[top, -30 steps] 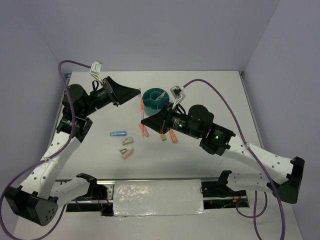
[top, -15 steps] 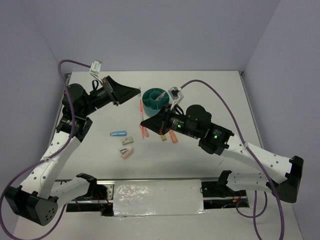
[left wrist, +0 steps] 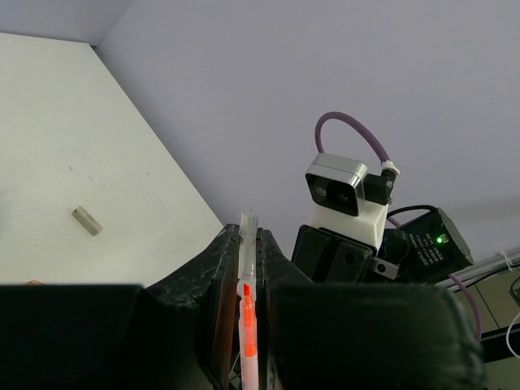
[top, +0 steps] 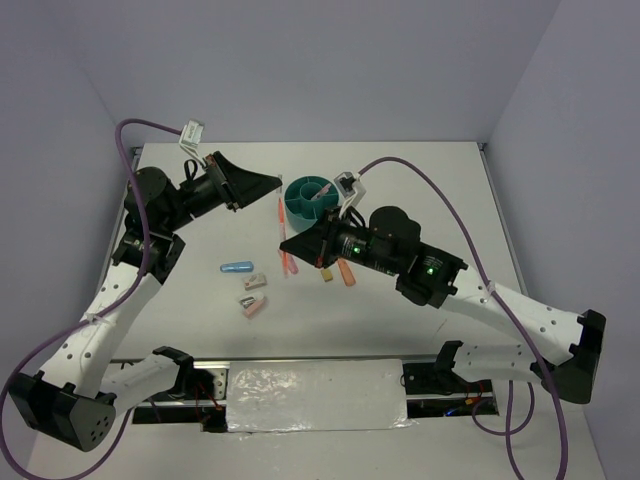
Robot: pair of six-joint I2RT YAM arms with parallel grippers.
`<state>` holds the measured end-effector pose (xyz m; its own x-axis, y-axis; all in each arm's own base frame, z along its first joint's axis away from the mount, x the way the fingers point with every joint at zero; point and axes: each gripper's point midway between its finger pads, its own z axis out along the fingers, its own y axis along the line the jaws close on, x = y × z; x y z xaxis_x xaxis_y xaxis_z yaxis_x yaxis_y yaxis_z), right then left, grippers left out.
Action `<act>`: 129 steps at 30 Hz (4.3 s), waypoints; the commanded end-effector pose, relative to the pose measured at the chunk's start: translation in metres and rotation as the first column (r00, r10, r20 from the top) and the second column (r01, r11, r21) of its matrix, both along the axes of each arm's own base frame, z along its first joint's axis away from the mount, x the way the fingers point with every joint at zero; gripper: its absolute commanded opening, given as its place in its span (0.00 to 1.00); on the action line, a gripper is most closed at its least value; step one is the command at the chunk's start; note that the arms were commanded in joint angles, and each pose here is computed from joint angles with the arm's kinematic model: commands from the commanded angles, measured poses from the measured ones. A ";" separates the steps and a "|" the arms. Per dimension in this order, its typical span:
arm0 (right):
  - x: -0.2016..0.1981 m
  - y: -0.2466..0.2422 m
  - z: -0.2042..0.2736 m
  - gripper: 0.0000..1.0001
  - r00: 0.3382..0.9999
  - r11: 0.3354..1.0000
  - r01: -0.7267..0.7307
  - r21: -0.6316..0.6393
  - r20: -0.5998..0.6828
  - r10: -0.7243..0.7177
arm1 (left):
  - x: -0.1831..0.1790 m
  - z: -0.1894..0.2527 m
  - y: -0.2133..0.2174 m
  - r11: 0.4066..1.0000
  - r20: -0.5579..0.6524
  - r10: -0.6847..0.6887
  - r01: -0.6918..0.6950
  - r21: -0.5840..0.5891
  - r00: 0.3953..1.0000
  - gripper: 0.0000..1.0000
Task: Sort the stationery into containers
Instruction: Close the pen cap on the pen.
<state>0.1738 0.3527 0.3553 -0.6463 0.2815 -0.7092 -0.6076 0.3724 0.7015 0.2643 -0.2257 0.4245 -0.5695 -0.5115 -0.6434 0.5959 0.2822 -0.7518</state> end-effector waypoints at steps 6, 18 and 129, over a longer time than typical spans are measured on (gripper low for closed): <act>0.000 0.002 0.029 0.00 0.999 0.999 0.000 0.044 0.050 -0.002 | -0.008 0.020 0.000 1.000 0.089 -0.004 0.005 -0.009 0.996 0.00; 0.004 -0.001 0.025 0.00 0.999 0.999 0.028 0.023 0.038 -0.029 | -0.008 0.017 0.000 1.000 0.081 -0.004 0.005 -0.013 0.997 0.00; 0.044 0.013 0.109 0.36 0.914 0.984 -0.168 0.056 0.383 0.134 | -0.055 0.108 -0.015 0.971 0.459 -0.216 0.239 0.006 0.862 0.00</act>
<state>0.2216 0.3586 0.4495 -0.3970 0.2570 -0.8811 -0.8414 0.2817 0.4613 0.2433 -0.2435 0.4899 -0.4214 -0.4201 -0.8037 0.8342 0.1680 -0.5252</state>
